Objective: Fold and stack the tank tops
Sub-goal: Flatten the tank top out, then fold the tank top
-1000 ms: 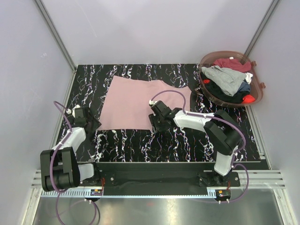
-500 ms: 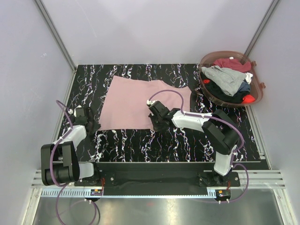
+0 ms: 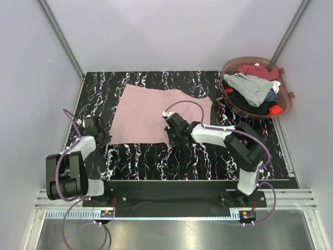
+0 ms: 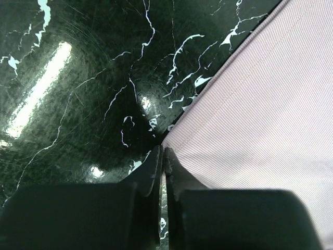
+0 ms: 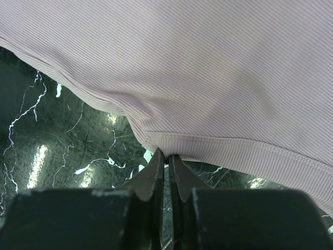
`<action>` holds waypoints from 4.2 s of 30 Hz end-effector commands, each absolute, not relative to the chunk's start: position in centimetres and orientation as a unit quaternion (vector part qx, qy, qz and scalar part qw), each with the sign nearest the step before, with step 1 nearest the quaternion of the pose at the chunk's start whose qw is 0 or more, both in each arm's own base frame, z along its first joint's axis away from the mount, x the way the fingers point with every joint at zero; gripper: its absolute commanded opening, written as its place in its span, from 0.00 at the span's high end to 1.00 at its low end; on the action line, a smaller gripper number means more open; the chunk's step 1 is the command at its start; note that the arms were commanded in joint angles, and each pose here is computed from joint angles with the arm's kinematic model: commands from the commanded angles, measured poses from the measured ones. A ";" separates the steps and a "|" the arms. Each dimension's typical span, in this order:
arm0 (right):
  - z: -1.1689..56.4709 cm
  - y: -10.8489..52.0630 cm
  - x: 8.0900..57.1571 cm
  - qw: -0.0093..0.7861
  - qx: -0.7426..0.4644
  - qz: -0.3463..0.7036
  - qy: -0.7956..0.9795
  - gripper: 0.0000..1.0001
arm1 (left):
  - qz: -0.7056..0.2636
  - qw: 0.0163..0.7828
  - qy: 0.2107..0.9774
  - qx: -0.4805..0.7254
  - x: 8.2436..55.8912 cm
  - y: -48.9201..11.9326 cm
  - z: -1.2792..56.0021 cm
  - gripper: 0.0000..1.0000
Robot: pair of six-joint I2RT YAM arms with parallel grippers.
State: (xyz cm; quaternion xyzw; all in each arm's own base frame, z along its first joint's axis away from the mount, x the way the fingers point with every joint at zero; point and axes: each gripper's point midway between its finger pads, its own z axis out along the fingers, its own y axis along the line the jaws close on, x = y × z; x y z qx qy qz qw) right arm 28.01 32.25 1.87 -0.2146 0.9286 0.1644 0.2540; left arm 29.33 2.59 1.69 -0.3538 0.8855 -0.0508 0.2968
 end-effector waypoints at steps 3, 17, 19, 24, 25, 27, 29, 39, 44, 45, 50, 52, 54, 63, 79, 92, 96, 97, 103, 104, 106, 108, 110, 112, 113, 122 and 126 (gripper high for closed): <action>3.2 32.9 27.9 0.274 -0.226 0.179 0.917 0.93 | -0.064 0.327 0.878 -0.343 30.4 2.4 3.5 1.00; 4.7 33.1 27.8 0.271 -0.223 0.183 0.918 0.96 | -0.063 0.320 0.880 -0.346 29.5 2.0 4.3 0.53; 4.6 33.2 27.9 0.271 -0.222 0.184 0.918 0.96 | -0.053 0.309 0.882 -0.352 28.9 2.2 3.9 0.52; 4.5 33.5 27.5 0.263 -0.225 0.196 0.917 0.96 | -0.074 0.298 0.882 -0.359 29.0 1.2 3.1 0.48; 4.5 33.5 27.5 0.263 -0.225 0.196 0.918 0.96 | -0.076 0.290 0.884 -0.359 29.1 1.1 2.7 0.48; 4.4 33.5 27.4 0.262 -0.225 0.196 0.917 0.96 | -0.076 0.287 0.884 -0.360 29.4 1.0 2.4 0.47; 4.4 33.5 27.4 0.262 -0.226 0.197 0.917 0.97 | -0.076 0.285 0.885 -0.360 29.7 1.1 2.1 0.48; 4.9 33.2 27.5 0.266 -0.223 0.193 0.918 0.97 | -0.101 0.312 0.883 -0.335 30.2 0.3 3.2 1.00; 5.8 33.2 27.7 0.264 -0.221 0.185 0.920 0.98 | -0.088 0.330 0.881 -0.327 30.8 0.8 5.0 1.00; 6.0 33.0 28.1 0.269 -0.216 0.176 0.922 0.98 | -0.085 0.329 0.882 -0.326 30.9 0.9 5.2 1.00; 6.8 32.7 29.0 0.278 -0.206 0.154 0.925 0.99 | -0.087 0.327 0.884 -0.322 32.2 1.0 6.1 1.00; 7.0 32.6 29.4 0.280 -0.202 0.146 0.927 0.99 | -0.096 0.325 0.883 -0.325 32.9 0.7 6.3 1.00; 7.4 32.5 29.9 0.286 -0.198 0.137 0.928 1.00 | -0.105 0.330 0.879 -0.327 33.8 0.6 6.8 1.00; 7.7 31.4 32.9 0.283 -0.173 0.115 0.936 1.00 | -0.125 0.322 0.876 -0.335 37.8 0.3 8.3 1.00; 7.7 30.0 37.2 0.277 -0.145 0.112 0.943 1.00 | -0.134 0.333 0.874 -0.327 43.7 -0.2 10.4 0.99; 6.9 29.3 40.5 0.275 -0.124 0.102 0.948 1.00 | -0.125 0.327 0.879 -0.323 47.0 -0.5 9.7 0.99; 7.0 29.0 41.5 0.278 -0.117 0.097 0.949 1.00 | -0.125 0.326 0.879 -0.324 47.9 -0.4 9.5 0.99; 7.0 28.8 41.7 0.278 -0.114 0.098 0.949 1.00 | -0.125 0.326 0.880 -0.323 48.1 -0.4 9.4 0.98; 6.6 28.4 42.9 0.277 -0.107 0.086 0.951 1.00 | -0.131 0.328 0.879 -0.320 49.0 -0.7 9.3 0.97; 6.8 28.4 43.2 0.280 -0.105 0.086 0.950 1.00 | -0.130 0.329 0.879 -0.319 49.3 -0.8 9.3 0.96; 6.7 28.4 43.6 0.283 -0.101 0.087 0.950 0.99 | -0.132 0.330 0.879 -0.319 49.5 -0.8 9.4 0.96; 6.8 28.5 44.0 0.289 -0.100 0.087 0.948 0.99 | -0.131 0.331 0.878 -0.319 49.9 -0.9 9.3 0.95; 6.6 28.4 44.6 0.294 -0.095 0.078 0.948 0.96 | -0.130 0.333 0.878 -0.318 50.2 -0.9 9.3 0.82; 6.7 28.0 45.2 0.304 -0.085 0.064 0.947 0.82 | -0.126 0.335 0.879 -0.315 50.3 -0.8 9.4 0.73; 7.0 28.1 45.5 0.310 -0.081 0.064 0.945 0.77 | -0.123 0.338 0.878 -0.315 50.4 -0.8 9.6 0.63; 10.6 26.9 44.5 0.352 -0.060 0.076 0.931 0.39 | -0.094 0.380 0.861 -0.324 48.4 0.5 12.6 0.23; 11.9 26.3 42.6 0.357 -0.056 0.098 0.927 0.39 | -0.092 0.387 0.856 -0.331 46.8 0.7 12.9 0.01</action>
